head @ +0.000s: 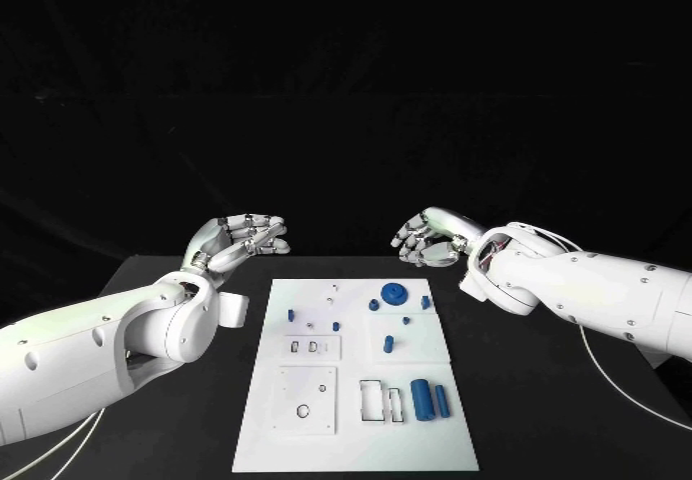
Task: Assemble the parts on the task board
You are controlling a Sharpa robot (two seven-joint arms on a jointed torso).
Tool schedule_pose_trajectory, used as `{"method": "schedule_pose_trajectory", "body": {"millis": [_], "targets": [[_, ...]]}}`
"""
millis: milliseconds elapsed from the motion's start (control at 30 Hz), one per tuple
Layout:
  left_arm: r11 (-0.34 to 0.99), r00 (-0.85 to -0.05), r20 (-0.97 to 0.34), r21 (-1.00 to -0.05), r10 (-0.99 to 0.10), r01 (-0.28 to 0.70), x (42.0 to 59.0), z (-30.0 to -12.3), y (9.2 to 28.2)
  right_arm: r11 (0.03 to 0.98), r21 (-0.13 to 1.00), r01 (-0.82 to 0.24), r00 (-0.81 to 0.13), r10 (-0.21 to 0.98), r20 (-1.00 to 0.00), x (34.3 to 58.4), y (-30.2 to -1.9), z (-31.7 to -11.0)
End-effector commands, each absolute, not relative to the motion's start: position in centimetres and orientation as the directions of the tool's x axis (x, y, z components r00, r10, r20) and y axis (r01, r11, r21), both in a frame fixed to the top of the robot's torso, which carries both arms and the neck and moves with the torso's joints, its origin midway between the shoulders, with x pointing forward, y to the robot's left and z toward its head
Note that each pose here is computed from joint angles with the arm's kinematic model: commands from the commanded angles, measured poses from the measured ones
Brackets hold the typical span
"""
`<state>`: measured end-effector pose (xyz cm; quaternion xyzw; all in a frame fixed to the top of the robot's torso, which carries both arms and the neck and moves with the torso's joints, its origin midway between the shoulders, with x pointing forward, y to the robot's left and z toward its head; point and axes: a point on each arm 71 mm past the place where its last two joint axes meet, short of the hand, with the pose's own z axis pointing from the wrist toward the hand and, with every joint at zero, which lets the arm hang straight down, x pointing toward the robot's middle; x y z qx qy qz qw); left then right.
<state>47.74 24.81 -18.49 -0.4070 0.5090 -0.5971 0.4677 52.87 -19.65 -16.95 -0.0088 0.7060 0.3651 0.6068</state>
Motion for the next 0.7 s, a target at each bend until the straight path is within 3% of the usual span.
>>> {"method": "schedule_pose_trajectory", "body": {"millis": [33, 233, 433, 700], "targets": [[-0.058, -0.302, 0.014, -0.989, -0.953, 0.137, 47.0, -18.0, 24.0, 0.807, 0.333, -0.487, -0.228, 0.251, -0.941, 52.6, -18.8, -17.0], [-0.113, -0.353, 0.062, -0.986, -0.934, 0.124, 45.6, -17.0, 23.4, 0.809, 0.220, -0.546, -0.172, 0.149, -0.974, 51.7, -16.7, -16.3], [-0.138, -0.372, 0.081, -0.982, -0.925, 0.129, 45.0, -16.1, 23.2, 0.800, 0.174, -0.574, -0.141, 0.113, -0.984, 51.2, -15.7, -16.1], [-0.163, -0.378, 0.105, -0.978, -0.920, 0.126, 44.6, -15.3, 23.2, 0.800, 0.122, -0.588, -0.144, 0.046, -0.989, 50.5, -15.0, -17.3]]}}
